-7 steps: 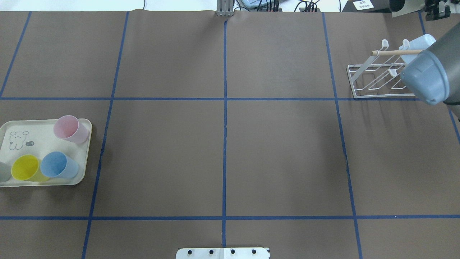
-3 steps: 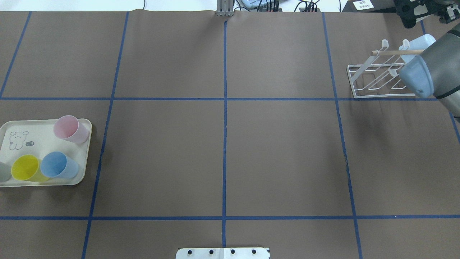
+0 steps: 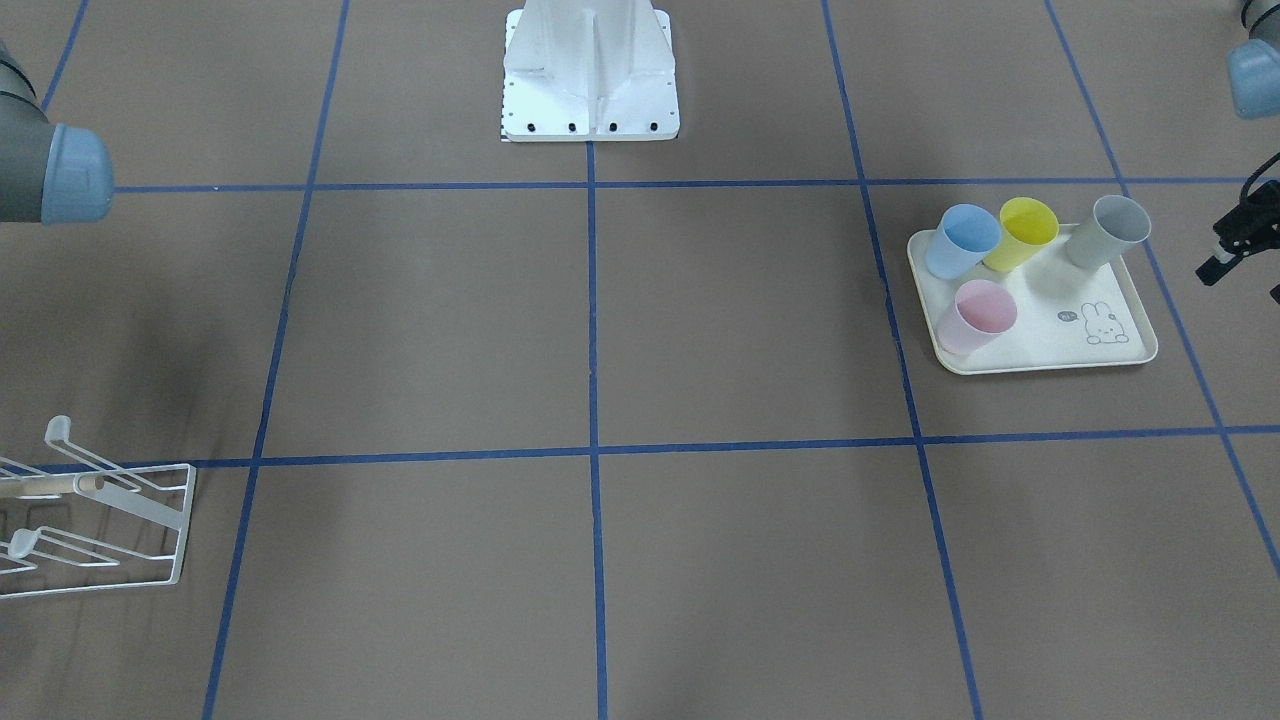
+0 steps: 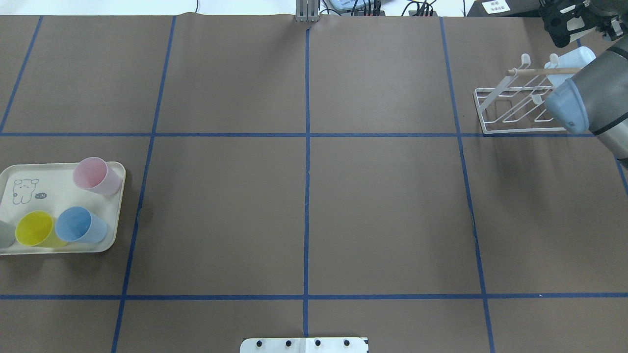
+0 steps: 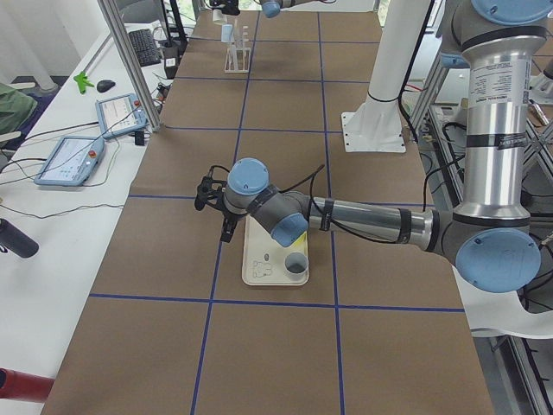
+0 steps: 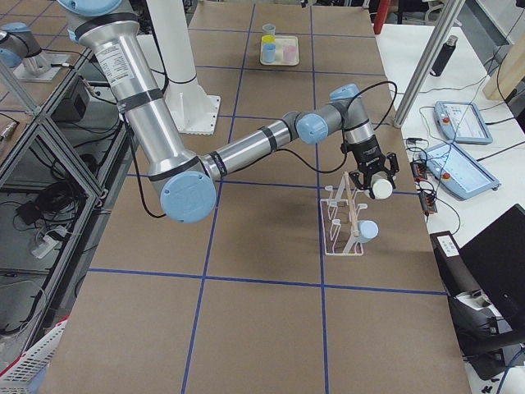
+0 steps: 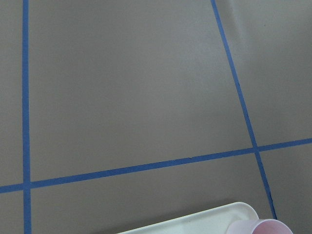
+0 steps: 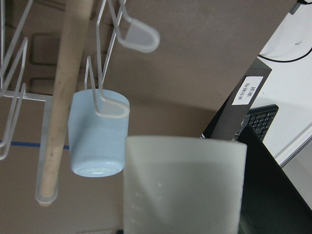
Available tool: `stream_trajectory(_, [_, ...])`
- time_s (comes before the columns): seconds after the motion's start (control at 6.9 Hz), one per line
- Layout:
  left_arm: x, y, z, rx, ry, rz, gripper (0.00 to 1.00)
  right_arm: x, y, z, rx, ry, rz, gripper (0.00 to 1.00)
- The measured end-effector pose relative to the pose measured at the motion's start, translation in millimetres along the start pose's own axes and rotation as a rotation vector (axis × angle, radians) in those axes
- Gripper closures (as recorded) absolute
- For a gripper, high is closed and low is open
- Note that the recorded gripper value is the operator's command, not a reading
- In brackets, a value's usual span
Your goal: Transfer IKEA cup to right arm and place on rack
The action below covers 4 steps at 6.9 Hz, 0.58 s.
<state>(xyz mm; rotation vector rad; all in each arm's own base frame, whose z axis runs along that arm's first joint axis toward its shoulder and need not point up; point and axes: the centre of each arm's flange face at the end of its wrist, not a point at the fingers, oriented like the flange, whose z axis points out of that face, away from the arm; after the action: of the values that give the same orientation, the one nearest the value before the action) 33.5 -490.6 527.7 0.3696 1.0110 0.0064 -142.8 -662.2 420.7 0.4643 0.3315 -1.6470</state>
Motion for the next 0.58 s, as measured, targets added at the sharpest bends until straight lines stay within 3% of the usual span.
stream_trajectory(0.58, [0, 0, 0, 0.0, 0.0, -0.001, 0.0, -8, -17, 21, -0.006, -0.036, -0.027, 0.57])
